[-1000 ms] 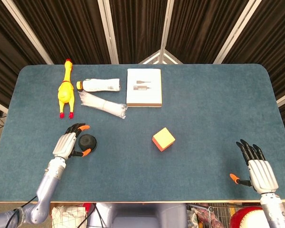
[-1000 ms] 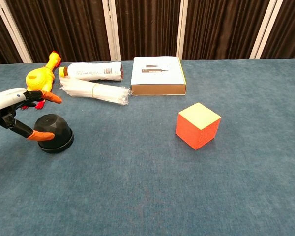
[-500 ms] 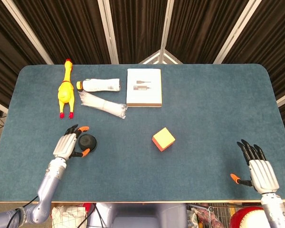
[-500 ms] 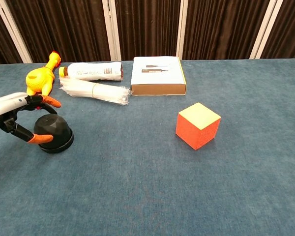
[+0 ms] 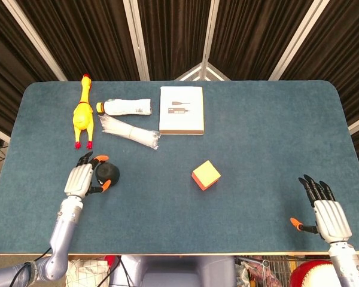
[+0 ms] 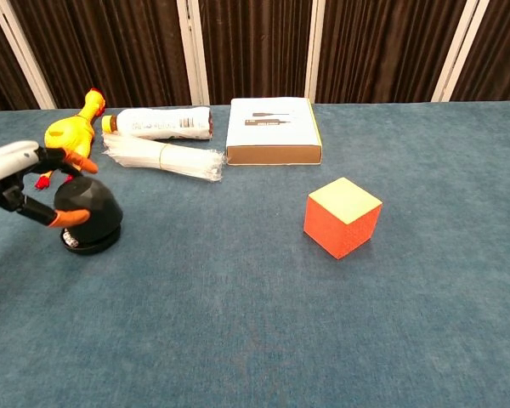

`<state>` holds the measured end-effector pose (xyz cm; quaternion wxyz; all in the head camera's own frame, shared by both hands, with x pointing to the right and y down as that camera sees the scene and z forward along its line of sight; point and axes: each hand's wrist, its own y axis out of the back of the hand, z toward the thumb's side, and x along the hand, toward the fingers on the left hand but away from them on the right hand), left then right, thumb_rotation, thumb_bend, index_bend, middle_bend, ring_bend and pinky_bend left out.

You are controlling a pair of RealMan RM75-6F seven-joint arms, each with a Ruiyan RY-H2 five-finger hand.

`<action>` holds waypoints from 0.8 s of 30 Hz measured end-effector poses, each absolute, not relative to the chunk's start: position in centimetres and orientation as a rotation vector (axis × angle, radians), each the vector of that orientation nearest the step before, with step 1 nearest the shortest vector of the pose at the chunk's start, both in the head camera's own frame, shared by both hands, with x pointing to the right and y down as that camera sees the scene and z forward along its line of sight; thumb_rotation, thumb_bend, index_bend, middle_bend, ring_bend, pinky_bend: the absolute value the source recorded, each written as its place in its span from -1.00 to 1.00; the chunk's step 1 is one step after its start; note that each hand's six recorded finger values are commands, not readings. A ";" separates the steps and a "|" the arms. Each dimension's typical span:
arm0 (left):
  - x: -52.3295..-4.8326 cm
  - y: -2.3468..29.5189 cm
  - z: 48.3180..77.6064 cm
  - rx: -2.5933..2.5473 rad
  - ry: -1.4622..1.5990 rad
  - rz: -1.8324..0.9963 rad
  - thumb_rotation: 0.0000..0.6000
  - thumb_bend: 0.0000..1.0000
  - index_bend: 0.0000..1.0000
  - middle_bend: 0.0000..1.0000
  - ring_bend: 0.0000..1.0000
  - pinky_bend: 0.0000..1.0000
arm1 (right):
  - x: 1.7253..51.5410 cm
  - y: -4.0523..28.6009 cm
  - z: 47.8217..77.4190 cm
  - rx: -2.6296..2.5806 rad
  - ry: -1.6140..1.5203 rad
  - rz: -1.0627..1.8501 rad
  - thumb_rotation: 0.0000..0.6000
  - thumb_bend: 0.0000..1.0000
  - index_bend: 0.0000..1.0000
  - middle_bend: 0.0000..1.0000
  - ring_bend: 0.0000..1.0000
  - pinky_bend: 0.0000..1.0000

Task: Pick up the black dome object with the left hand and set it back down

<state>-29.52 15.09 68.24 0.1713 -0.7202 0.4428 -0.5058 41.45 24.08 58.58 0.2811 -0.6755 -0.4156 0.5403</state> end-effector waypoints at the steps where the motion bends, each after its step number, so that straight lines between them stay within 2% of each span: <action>1: -29.2 14.9 67.8 -2.057 1.275 -1.411 1.00 0.28 -0.50 -0.03 -1.00 -1.00 | 41.4 24.2 58.5 -1.811 -1.113 1.447 1.00 -0.62 -0.96 -0.94 -0.75 -1.00; 6: -27.5 13.9 64.9 -2.125 1.342 -1.268 1.00 0.28 -0.50 -0.06 -1.00 -1.00 | 41.3 24.3 58.4 -1.814 -1.112 1.443 1.00 -0.62 -0.96 -0.94 -0.75 -1.00; 10: -26.5 13.2 63.7 -2.139 1.344 -1.218 1.00 0.27 -0.50 -0.08 -1.00 -1.00 | 41.4 24.3 58.4 -1.813 -1.115 1.445 1.00 -0.62 -0.96 -0.94 -0.75 -1.00; 20: -25.2 14.0 67.2 -2.123 1.215 -1.363 1.00 0.22 -0.52 -0.18 -1.00 -1.00 | 41.8 24.3 58.2 -1.807 -1.128 1.452 1.00 -0.62 -0.96 -0.94 -0.75 -1.00; 24: -24.4 14.5 69.1 -2.127 1.171 -1.424 1.00 0.08 -0.56 -0.54 -1.00 -1.00 | 41.6 24.3 58.3 -1.812 -1.119 1.451 1.00 -0.62 -0.96 -0.94 -0.75 -1.00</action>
